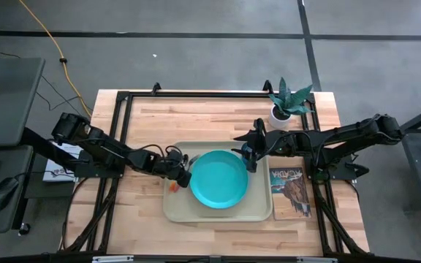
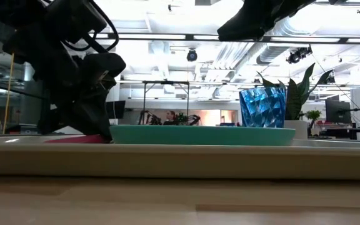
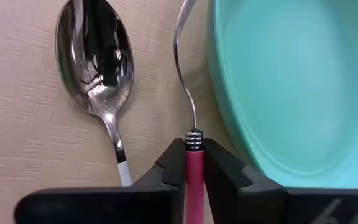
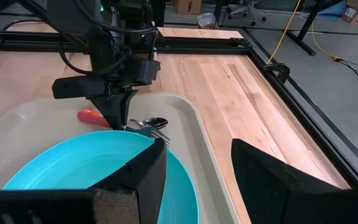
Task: Pick and place plate/cup/fork/spoon on tray
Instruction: Put the pink fork to the left of the blue plate on the gray serving tray
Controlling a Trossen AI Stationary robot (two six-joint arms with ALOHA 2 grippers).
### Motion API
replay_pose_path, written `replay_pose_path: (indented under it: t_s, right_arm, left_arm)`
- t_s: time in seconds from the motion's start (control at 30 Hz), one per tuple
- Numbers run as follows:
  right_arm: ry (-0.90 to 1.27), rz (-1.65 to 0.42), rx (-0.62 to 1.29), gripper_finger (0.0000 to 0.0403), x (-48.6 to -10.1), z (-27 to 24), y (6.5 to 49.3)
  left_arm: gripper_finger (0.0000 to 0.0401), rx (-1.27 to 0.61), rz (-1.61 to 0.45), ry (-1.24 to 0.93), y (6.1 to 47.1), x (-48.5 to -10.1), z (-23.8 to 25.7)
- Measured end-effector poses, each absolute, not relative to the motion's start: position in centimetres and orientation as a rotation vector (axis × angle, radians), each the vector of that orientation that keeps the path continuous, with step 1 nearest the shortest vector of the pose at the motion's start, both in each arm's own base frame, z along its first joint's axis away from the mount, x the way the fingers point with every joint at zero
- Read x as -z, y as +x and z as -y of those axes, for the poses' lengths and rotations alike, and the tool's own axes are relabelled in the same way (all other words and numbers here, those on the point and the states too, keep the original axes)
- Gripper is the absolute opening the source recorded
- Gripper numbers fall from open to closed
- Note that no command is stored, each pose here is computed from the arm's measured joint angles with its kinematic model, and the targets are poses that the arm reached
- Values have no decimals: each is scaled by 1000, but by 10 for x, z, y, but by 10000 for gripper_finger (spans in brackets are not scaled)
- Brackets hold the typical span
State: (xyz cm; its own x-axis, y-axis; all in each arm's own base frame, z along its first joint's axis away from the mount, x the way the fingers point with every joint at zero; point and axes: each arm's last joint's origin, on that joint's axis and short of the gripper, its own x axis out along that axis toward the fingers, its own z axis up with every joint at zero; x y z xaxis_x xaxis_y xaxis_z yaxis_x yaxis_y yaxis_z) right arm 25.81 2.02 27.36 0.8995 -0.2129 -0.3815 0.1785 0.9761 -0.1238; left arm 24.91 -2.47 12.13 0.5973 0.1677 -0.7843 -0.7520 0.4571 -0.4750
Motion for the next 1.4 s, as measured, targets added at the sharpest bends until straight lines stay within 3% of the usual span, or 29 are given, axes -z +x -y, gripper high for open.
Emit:
replay_pose_path:
  t_s: [0.47, 0.9, 1.03, 1.17, 1.4]
  right_arm:
    - [-86, -404, 203, 172, -274, -20, 258]
    - [-86, -404, 203, 172, -274, -20, 258]
    - [-87, -405, 203, 172, -273, -20, 258]
    - [-87, -405, 203, 172, -273, -20, 258]
    - [-85, -398, 203, 172, -274, -20, 258]
  left_arm:
    - [89, -622, -746, -872, 249, -121, 21]
    - [96, -569, -765, -747, 233, -152, -9]
    - [72, -528, -779, -659, 231, -155, 4]
    - [12, -472, -788, -563, 235, -148, 26]
    - [2, -401, -827, -422, 242, -126, 50]
